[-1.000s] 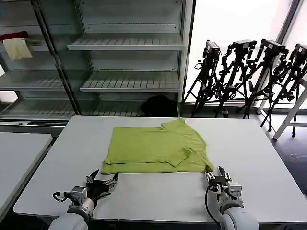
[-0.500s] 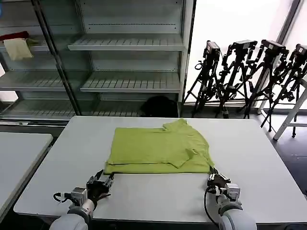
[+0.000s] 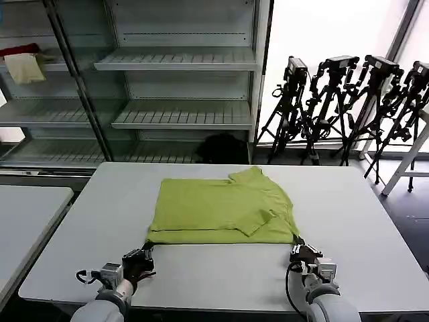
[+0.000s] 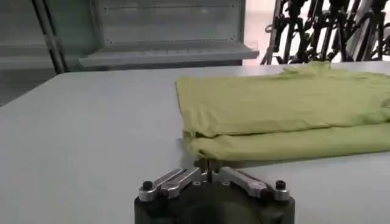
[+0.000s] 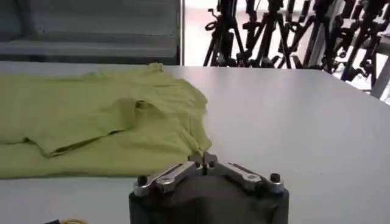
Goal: Fold and organize the clothes.
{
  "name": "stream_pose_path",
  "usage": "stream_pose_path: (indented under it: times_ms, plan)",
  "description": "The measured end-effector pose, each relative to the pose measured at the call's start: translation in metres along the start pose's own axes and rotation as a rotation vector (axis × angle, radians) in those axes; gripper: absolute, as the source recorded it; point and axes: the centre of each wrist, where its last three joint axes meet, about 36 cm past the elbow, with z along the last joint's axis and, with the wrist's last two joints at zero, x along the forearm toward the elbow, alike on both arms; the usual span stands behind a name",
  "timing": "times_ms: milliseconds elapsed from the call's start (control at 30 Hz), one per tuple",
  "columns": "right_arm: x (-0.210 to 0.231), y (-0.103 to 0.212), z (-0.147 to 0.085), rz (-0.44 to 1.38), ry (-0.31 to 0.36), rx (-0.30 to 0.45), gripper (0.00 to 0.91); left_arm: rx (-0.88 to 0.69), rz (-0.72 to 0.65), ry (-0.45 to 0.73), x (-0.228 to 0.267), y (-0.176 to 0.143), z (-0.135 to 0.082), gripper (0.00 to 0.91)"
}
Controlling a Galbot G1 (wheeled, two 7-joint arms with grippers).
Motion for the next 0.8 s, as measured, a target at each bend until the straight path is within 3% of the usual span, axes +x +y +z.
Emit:
stream_pose_path:
  times_ms: [600,633,667,700,800]
  plan:
    - [0.001,-0.008,0.002,0.015,0.0,0.005,0.0,0.216,0.086,-0.029,0.016,-0.003,-0.015,0.887]
    - [0.001,-0.008,0.002,0.015,0.0,0.005,0.0,0.223,0.087,-0.027,0.015,-0.004,-0.015,0.534]
    - [0.001,-0.008,0.002,0.016,-0.001,0.004,0.0,0.228,0.086,-0.024,0.014,-0.004,-0.015,0.353]
    - [0.001,-0.008,0.002,0.016,-0.001,0.004,0.0,0.233,0.087,-0.02,0.013,-0.005,-0.014,0.03]
    - [0.002,-0.007,0.002,0.015,-0.001,0.004,0.0,0.235,0.087,-0.005,0.011,-0.006,-0.012,0.01]
